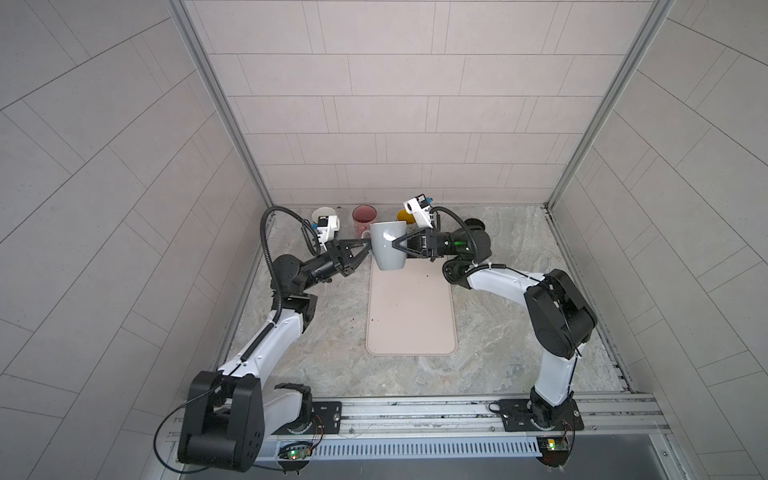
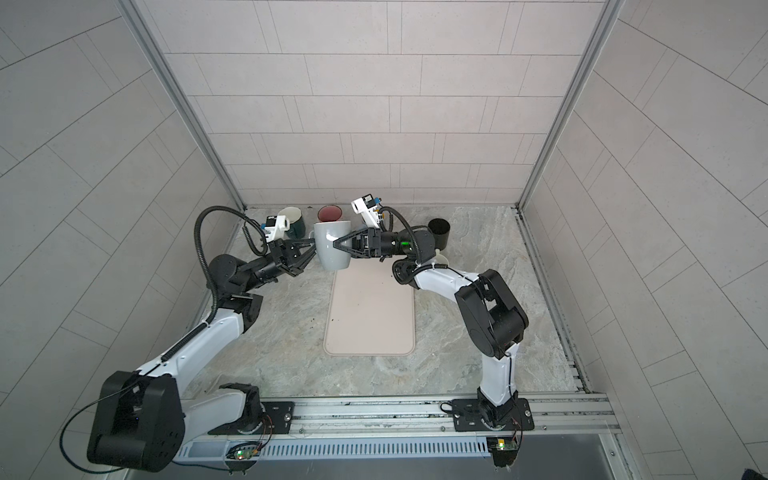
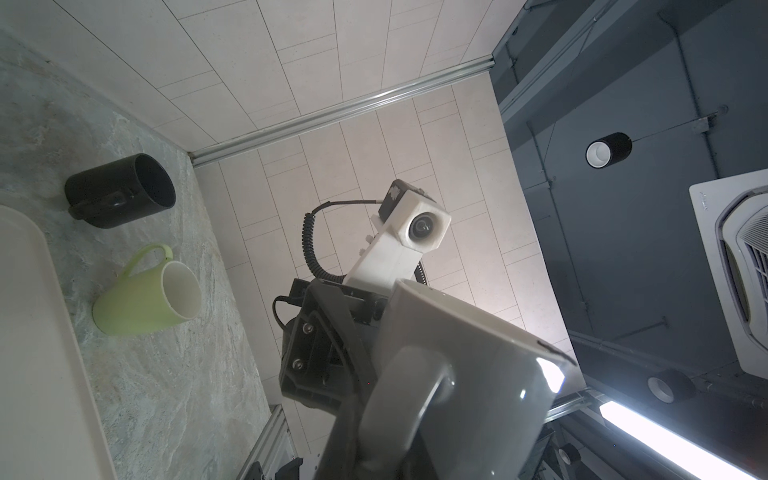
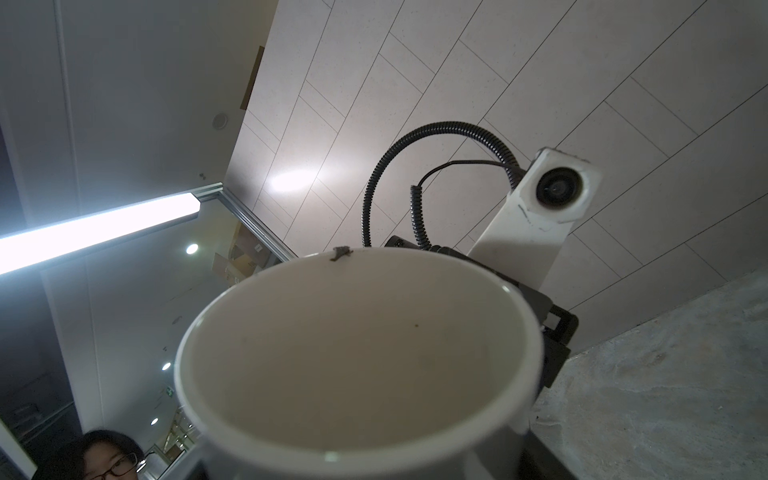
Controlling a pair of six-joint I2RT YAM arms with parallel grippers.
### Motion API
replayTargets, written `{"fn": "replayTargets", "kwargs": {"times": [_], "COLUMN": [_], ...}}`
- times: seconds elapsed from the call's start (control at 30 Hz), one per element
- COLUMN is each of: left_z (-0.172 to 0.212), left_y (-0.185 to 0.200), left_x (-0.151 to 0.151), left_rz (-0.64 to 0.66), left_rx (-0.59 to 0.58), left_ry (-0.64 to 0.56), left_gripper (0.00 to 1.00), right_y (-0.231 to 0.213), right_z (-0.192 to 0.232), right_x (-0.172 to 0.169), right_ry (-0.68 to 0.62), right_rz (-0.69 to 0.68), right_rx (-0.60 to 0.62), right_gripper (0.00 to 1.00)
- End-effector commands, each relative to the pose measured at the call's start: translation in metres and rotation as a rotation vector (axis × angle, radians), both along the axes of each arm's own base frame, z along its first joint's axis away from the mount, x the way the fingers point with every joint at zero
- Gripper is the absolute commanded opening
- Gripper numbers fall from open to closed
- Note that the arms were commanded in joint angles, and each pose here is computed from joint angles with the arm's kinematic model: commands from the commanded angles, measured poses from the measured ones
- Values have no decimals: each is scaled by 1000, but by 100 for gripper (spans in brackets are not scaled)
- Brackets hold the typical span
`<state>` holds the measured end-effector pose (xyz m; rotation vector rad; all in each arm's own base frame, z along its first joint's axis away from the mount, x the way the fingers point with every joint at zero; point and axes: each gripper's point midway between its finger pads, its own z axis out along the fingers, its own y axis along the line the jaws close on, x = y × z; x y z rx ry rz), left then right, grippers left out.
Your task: Turn the mug right side up
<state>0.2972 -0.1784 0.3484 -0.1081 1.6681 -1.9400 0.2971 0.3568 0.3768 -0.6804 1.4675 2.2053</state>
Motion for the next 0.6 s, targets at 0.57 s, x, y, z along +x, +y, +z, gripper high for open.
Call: {"fn": "replayTargets", "kwargs": {"times": [0.57], "left_z": [71], "left_y": [8], "left_x": [-35], "left_rz": [17], "left_rx": [-55], "left_ry": [-357], "left_gripper": [0], "right_y": [-29], "right_z": [-66], "right_x": [49], "right_ry": [218], "right_rz": [-100], "right_rx": [-113], "right_gripper": [64]}}
